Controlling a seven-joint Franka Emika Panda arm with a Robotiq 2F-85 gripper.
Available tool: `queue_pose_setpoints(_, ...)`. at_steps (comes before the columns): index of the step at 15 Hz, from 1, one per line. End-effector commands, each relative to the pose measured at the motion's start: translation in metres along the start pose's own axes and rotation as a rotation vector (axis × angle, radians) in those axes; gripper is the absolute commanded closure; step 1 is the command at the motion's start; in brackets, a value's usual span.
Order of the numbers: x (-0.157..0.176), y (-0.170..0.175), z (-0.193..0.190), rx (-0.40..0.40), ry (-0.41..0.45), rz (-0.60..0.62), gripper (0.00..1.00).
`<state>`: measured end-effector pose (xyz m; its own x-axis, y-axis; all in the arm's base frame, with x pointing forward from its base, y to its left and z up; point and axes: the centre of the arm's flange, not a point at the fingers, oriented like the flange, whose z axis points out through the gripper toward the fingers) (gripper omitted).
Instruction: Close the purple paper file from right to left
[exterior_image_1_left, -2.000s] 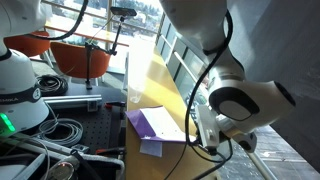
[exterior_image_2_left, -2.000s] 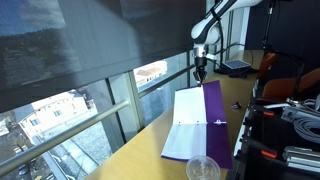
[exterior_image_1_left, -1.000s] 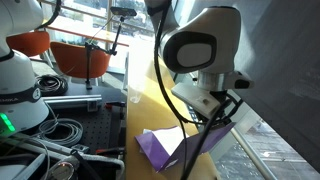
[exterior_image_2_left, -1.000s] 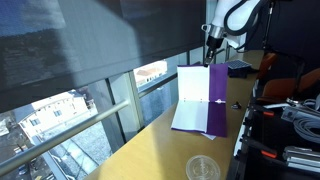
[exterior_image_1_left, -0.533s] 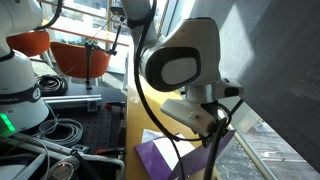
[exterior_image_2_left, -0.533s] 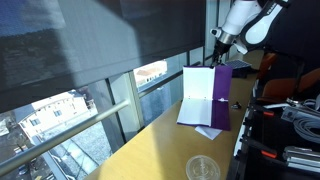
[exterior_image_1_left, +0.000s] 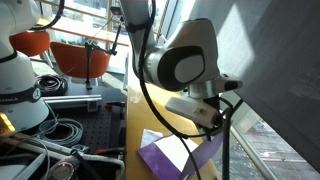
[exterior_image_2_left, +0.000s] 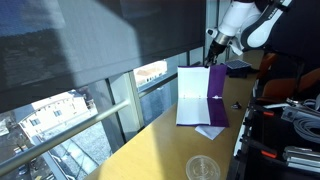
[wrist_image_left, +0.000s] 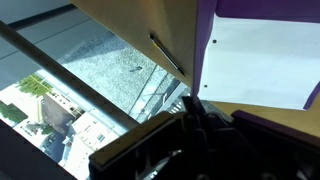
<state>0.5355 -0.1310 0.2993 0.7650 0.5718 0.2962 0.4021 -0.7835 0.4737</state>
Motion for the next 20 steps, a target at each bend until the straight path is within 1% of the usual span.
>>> queue_pose_setpoints(1, 0.014, -0.020, 0.011, -0.034, 0.027, -0.009, 1.00)
queue_pose_setpoints(6, 0.029, -0.041, 0.018, -0.043, 0.031, -0.024, 1.00)
queue_pose_setpoints(12, 0.047, -0.070, 0.018, -0.052, 0.037, -0.052, 1.00)
queue_pose_setpoints(20, 0.044, -0.098, 0.024, -0.083, 0.004, -0.055, 1.00)
